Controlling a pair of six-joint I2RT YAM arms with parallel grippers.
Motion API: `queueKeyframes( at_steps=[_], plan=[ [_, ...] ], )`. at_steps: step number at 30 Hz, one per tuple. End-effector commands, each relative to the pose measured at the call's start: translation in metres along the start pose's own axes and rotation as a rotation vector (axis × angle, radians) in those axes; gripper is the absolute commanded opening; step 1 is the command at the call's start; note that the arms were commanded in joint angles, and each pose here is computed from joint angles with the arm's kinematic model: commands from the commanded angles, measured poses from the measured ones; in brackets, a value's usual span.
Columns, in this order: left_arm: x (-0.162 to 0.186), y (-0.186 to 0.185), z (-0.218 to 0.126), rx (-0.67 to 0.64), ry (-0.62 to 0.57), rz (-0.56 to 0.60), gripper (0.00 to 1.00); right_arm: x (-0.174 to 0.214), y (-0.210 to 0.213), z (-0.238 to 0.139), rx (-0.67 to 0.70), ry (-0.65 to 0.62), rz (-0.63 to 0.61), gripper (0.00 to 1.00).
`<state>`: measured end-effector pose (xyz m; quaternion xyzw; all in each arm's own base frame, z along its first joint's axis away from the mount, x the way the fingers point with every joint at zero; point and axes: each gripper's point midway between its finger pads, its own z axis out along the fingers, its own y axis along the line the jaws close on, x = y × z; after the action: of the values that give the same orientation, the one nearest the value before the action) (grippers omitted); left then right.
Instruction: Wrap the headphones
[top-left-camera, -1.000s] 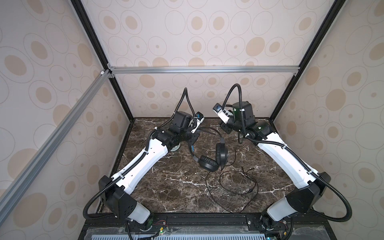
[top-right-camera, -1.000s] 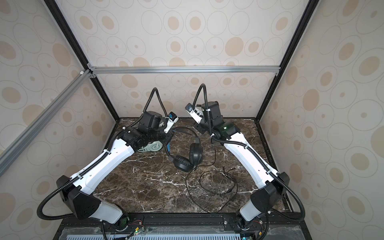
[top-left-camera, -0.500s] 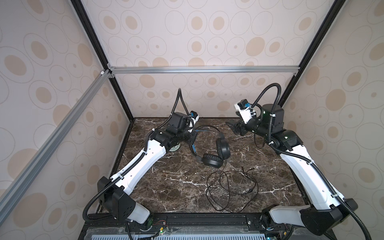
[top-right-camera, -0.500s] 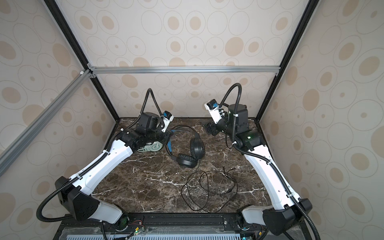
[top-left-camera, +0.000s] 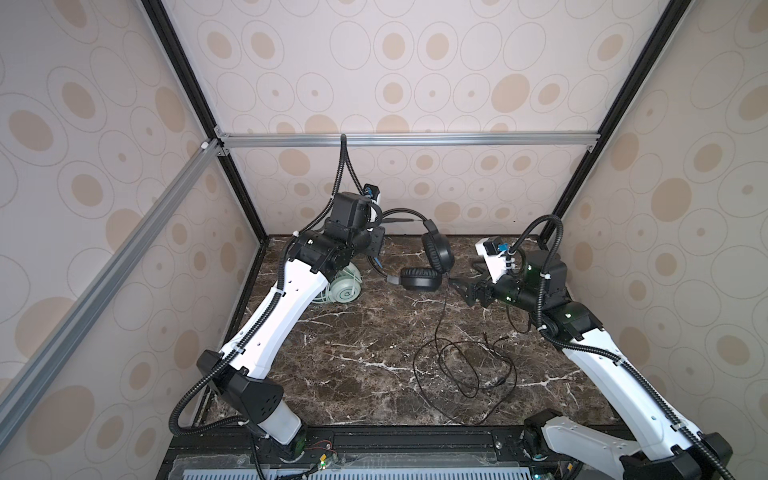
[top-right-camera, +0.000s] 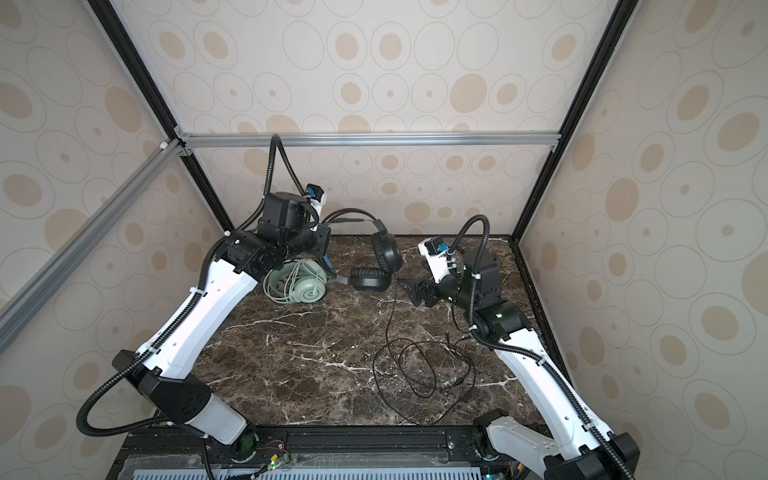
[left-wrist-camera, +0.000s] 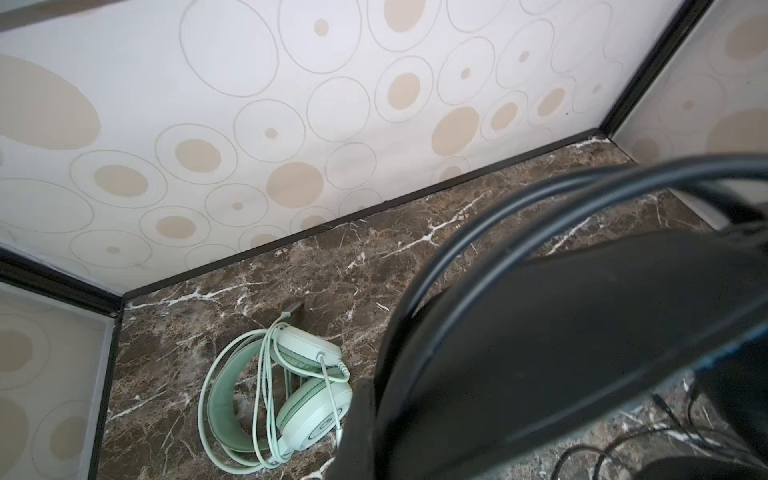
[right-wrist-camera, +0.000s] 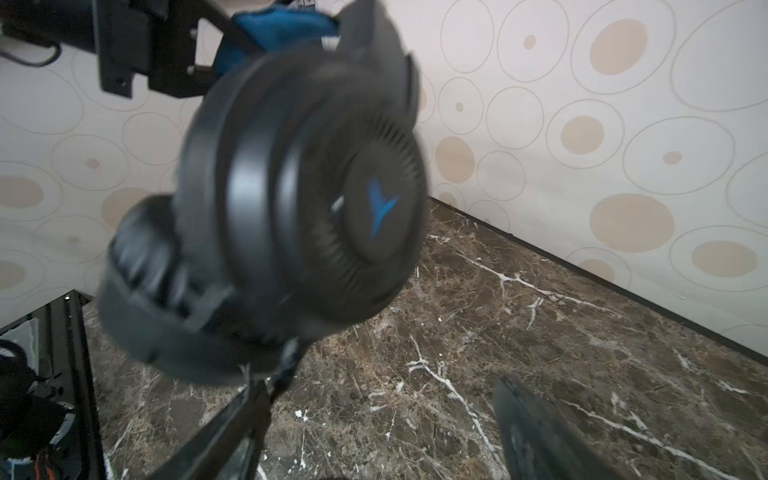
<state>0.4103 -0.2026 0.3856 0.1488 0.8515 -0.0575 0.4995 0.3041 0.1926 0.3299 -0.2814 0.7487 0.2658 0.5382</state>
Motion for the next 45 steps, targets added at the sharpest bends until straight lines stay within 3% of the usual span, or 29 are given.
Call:
queueKeyframes(
  at_steps=[1,16,27,45],
  plan=[
    [-0.026,0.009,-0.008,-0.045,-0.065,-0.069,0.00,-0.004,0.011,-0.003,-0.047,-0.047,0.028,0.87],
    [-0.061,0.003,-0.019,0.013,-0.166,-0.119,0.00,0.054,-0.010,0.033,-0.016,-0.015,0.144,0.86],
    [-0.081,0.015,-0.035,0.033,-0.220,-0.177,0.00,0.101,-0.020,0.062,-0.024,0.061,0.191,0.75],
    [-0.087,0.023,-0.053,0.106,-0.232,-0.258,0.00,0.077,-0.029,0.101,-0.092,-0.050,0.235,0.85]
  ],
)
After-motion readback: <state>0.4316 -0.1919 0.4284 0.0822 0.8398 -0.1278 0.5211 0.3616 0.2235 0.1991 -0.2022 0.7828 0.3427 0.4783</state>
